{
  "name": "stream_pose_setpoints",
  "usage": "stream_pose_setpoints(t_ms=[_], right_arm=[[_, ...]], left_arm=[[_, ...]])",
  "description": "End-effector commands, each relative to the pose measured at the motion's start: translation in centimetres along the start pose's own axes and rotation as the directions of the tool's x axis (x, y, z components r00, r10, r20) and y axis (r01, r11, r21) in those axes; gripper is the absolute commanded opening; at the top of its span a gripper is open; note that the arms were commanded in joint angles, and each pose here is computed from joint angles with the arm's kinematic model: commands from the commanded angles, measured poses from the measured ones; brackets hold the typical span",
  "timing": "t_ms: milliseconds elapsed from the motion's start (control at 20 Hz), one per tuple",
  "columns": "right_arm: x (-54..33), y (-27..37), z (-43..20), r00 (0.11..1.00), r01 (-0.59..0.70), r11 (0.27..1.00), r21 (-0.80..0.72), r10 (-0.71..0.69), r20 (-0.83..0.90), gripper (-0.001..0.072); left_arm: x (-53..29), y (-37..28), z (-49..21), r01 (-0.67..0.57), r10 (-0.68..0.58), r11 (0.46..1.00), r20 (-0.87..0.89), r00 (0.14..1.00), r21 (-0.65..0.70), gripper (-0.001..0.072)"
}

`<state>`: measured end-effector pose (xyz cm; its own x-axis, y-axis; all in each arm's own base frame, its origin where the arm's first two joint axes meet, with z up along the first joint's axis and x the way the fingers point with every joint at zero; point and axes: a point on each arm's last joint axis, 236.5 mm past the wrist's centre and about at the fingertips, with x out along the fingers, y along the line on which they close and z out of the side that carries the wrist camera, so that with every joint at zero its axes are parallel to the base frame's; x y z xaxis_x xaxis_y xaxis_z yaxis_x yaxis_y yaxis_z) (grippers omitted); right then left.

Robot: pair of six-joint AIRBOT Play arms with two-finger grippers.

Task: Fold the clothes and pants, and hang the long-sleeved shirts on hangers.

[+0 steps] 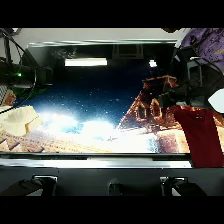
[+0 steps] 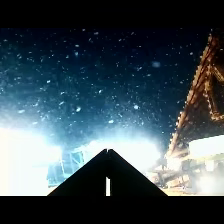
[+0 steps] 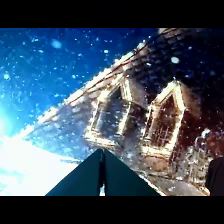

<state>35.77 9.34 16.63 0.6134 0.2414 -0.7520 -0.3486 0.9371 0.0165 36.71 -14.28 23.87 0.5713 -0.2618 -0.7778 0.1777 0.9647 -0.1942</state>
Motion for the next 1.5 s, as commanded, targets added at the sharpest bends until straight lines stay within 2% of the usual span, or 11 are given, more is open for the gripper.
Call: stream_pose_setpoints(t_ms=[0,1150,1200,1250,1300,1450], right_arm=[[-0.1,0.0,0.1,1.000,-0.001,1.000,0.000,0.001,0.002,0.0025],[-0.1,0.2,0.1,1.000,-0.006,1.000,0.006,0.006,0.003,0.0026],[-0.1,0.1,0.1,1.000,-0.005,1.000,0.006,0.005,0.003,0.0025],[-0.1,0.1,0.1,1.000,-0.005,1.000,0.005,0.005,0.003,0.0026],[-0.1,0.1,0.1,1.000,-0.005,1.000,0.006,0.005,0.004,0.0026],[-0.1,0.1,0.1,1.000,-0.005,1.000,0.006,0.005,0.004,0.0026]], left_arm=[[0.0,0.0,0.0,0.000,0.000,1.000,0.001,1.000,0.001,0.0023],[0.0,0.0,0.0,-0.001,0.001,1.000,0.001,1.000,0.001,0.0023],[0.0,1.0,0.1,-0.039,0.039,0.999,0.003,0.999,0.002,0.0092],[-0.1,2.1,0.0,-0.083,0.083,0.996,-0.001,0.997,-0.015,0.0345],[-0.2,4.0,-0.6,-0.160,0.158,0.985,-0.030,0.987,-0.066,0.0720],[-0.4,11.9,-3.4,-0.390,0.367,0.909,-0.160,0.916,-0.145,0.0720]])
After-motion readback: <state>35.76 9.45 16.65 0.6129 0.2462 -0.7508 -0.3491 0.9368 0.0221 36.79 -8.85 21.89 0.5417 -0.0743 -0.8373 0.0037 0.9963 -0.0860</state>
